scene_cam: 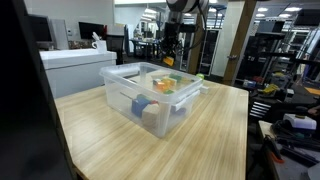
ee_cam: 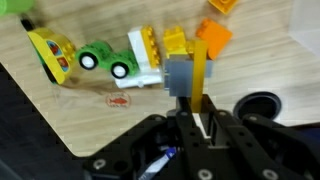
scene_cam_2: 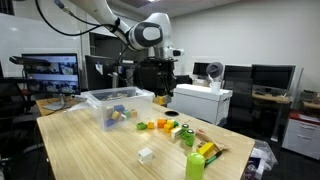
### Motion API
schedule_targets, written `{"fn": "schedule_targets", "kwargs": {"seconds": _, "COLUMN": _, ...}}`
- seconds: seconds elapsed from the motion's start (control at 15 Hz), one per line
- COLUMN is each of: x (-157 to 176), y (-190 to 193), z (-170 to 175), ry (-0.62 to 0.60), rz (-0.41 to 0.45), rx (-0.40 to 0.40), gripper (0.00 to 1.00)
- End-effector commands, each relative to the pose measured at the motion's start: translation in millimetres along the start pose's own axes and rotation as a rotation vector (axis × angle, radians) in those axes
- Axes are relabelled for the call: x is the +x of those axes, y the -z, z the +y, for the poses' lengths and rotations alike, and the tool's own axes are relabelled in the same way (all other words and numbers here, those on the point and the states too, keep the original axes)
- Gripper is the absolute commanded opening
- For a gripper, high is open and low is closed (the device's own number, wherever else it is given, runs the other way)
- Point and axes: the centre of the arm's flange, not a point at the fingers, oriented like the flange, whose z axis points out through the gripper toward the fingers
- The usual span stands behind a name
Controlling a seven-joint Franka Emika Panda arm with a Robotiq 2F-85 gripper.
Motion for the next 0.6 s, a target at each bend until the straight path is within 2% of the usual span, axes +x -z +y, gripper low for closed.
{"fn": "schedule_targets", "kwargs": {"seconds": 0.0, "x": -19.8, "y": 59.6, "z": -68.3, "ry": 0.095, "rz": 0.054, "rx": 0.053, "gripper": 0.07}}
{"fn": "schedule_targets", "kwargs": {"seconds": 0.2, "x": -55.3, "y": 84.1, "z": -127.3, "ry": 0.228, "rz": 0.049, "rx": 0.106, "gripper": 0.07}}
{"fn": "schedule_targets", "kwargs": {"seconds": 0.47, "x": -108.6, "y": 83.1, "z": -172.4, "ry": 0.363, "rz": -0.009, "rx": 0.140, "gripper": 0.07}}
{"fn": "schedule_targets", "kwargs": {"seconds": 0.53, "x": -124.8, "y": 74.2, "z": -181.0, "ry": 0.391, "rz": -0.045, "rx": 0.142, "gripper": 0.34}}
